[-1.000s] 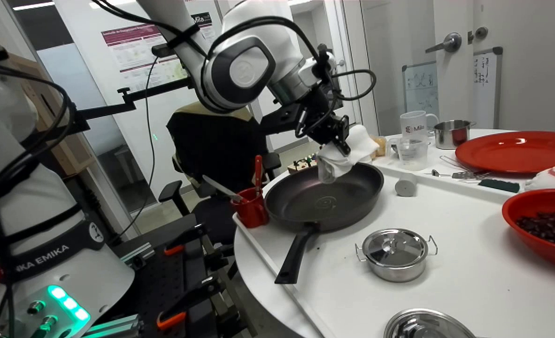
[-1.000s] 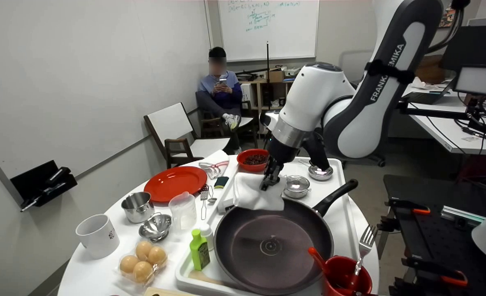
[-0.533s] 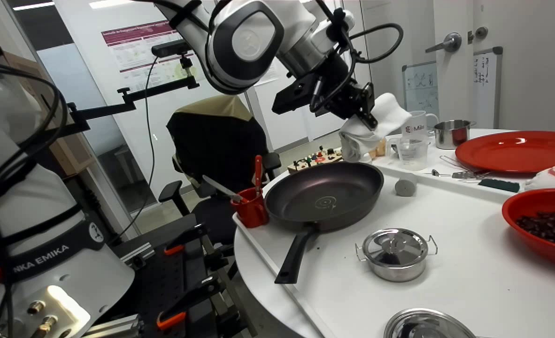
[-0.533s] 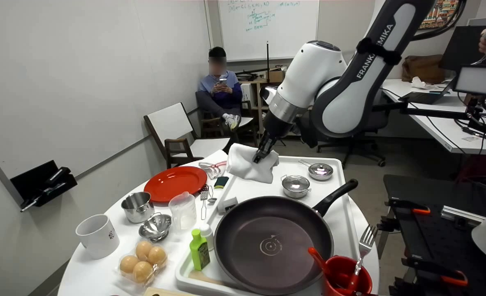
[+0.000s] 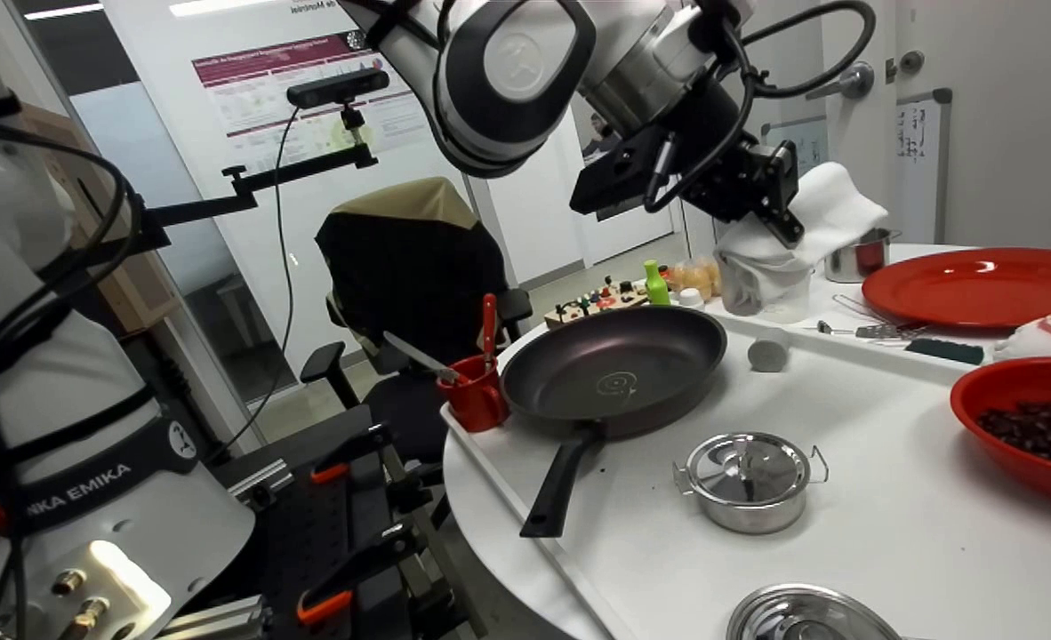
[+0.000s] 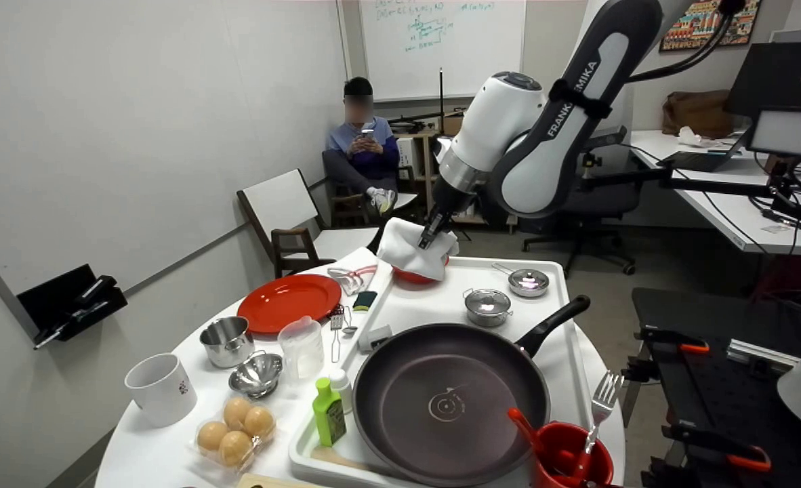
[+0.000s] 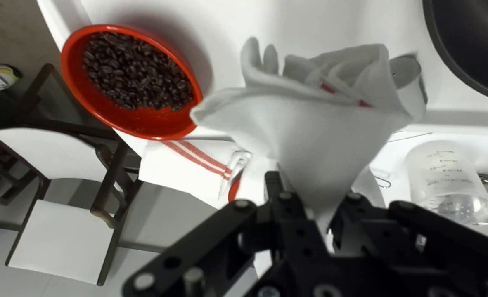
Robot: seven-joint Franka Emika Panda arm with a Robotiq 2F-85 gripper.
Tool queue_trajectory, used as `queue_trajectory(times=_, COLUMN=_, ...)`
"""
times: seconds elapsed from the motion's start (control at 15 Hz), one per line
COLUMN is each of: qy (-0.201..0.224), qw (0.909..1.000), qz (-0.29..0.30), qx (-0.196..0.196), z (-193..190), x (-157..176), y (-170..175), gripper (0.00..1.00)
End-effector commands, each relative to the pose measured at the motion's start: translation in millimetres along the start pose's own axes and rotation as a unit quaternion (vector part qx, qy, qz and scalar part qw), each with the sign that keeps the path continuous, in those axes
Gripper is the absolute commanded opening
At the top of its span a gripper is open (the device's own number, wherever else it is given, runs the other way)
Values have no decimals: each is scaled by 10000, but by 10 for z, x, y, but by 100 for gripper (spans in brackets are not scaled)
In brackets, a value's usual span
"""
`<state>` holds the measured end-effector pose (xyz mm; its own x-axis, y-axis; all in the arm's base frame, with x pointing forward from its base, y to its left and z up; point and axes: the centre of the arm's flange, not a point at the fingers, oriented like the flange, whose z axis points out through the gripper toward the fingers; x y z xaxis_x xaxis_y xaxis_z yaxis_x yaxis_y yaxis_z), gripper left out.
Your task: Wipe the pan with the white towel
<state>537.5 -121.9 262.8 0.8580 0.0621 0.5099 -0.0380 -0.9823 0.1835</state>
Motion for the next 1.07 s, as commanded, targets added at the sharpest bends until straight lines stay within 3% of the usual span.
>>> queue_trajectory(times=0.0, qy=-246, qw=9996, qz=136, qx=-54, z=168, x=-147, y=-102, gripper=8)
queue_trajectory(times=1.0, qy=-849, qw=9963, qz=89, qx=15, z=66, x=-846, y=-132, gripper=8)
